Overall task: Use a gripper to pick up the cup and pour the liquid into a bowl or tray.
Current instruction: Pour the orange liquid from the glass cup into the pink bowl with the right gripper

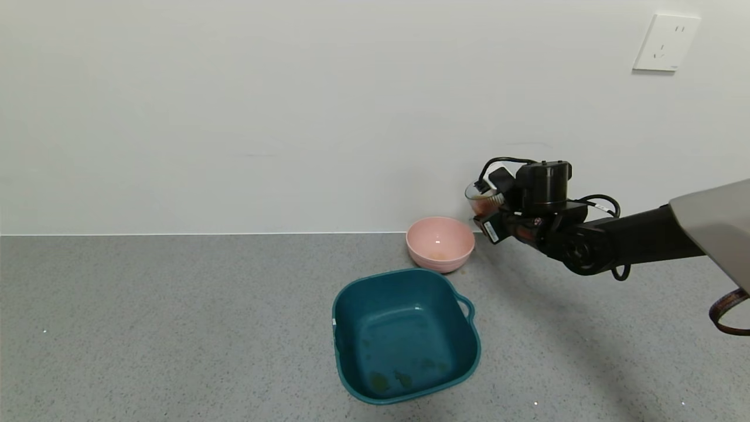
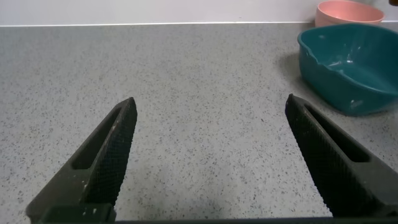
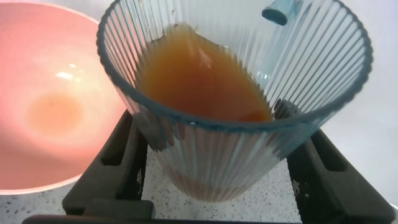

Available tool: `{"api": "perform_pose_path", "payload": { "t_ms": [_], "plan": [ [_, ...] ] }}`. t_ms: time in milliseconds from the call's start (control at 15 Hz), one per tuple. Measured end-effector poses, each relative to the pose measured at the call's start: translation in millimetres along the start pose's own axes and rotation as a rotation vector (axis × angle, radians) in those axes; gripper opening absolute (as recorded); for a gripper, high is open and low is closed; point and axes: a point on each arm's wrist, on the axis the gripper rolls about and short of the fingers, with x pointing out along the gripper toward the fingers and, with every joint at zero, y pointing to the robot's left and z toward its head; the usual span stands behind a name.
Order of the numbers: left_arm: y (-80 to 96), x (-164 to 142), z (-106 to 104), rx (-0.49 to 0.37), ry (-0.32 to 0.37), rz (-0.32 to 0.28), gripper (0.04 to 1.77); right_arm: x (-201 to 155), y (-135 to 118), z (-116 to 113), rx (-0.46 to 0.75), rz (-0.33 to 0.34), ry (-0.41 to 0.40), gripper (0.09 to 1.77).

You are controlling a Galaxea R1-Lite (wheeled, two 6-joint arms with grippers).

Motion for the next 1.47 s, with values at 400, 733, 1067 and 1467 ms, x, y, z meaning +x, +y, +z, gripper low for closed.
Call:
{"api": "perform_pose_path", "payload": {
  "t_ms": [400, 733, 1067, 1467],
  "plan": [
    [0.0, 0, 0, 0.0, 0.0, 0.0, 1.72, 8, 12, 1, -0.099, 0.016, 0.032, 1.32],
    [0.0, 0, 0, 0.0, 0.0, 0.0, 1.72, 12, 20, 8, -0.217, 0.008, 0.099, 1.32],
    [0.0, 0, 0, 0.0, 0.0, 0.0, 1.72, 12, 28, 15, -0.322, 0.015, 0.183, 1.32],
    [0.0, 0, 0, 0.0, 0.0, 0.0, 1.72, 14, 34, 20, -0.434, 0.017, 0.269, 1.32]
  ]
}}
